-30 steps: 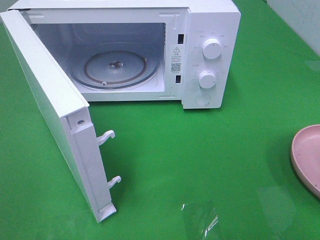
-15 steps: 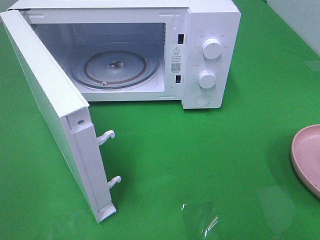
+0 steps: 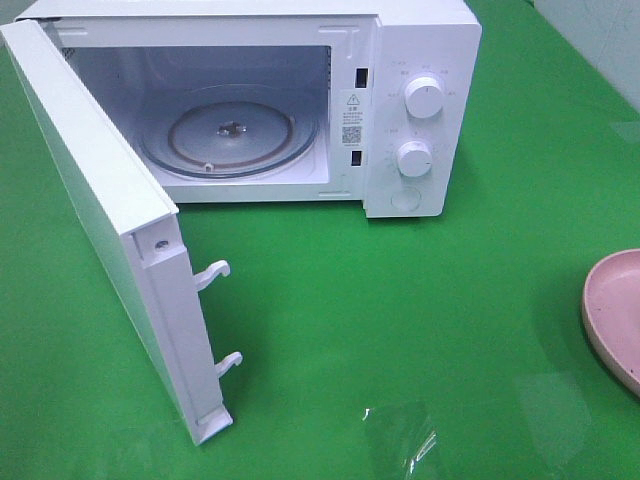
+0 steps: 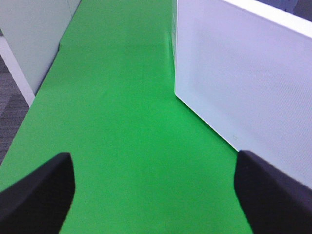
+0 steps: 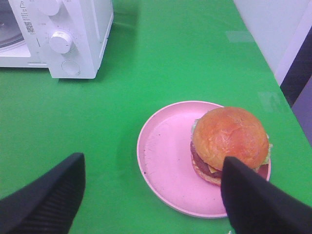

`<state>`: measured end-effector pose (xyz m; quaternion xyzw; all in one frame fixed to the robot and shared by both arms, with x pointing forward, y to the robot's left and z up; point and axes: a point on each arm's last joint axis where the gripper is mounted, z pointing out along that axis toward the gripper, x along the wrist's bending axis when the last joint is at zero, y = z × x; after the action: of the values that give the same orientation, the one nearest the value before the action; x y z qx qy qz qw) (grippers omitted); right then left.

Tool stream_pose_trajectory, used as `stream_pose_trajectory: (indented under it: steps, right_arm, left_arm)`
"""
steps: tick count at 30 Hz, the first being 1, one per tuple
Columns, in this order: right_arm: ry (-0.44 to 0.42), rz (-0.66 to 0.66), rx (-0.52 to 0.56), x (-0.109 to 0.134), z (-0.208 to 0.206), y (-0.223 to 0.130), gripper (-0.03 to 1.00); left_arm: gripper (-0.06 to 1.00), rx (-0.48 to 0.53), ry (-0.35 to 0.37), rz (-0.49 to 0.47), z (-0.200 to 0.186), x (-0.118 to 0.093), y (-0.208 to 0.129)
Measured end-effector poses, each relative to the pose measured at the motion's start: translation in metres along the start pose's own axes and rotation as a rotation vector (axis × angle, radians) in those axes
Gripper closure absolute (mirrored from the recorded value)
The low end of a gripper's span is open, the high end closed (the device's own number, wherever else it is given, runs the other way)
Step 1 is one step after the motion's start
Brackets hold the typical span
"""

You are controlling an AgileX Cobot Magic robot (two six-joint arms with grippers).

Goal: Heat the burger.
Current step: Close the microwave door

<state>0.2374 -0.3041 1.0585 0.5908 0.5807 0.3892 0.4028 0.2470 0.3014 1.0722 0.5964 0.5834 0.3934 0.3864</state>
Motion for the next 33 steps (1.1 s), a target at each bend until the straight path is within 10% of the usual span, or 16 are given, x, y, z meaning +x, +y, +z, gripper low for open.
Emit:
stream_pose_trajectory:
  steps: [15,33]
  right_arm:
    - [0.000,0.000,0.000,0.000,0.000,0.000,0.23]
    - [0.000,0.000,0.000,0.000,0.000,0.000,0.23]
  left_arm:
    - [0.94,-0.042,-0.005,-0.012,0.091,0.000,0.048]
    - [0.94,-0.131,0.007,-0.016,0.189,0.001,0.009]
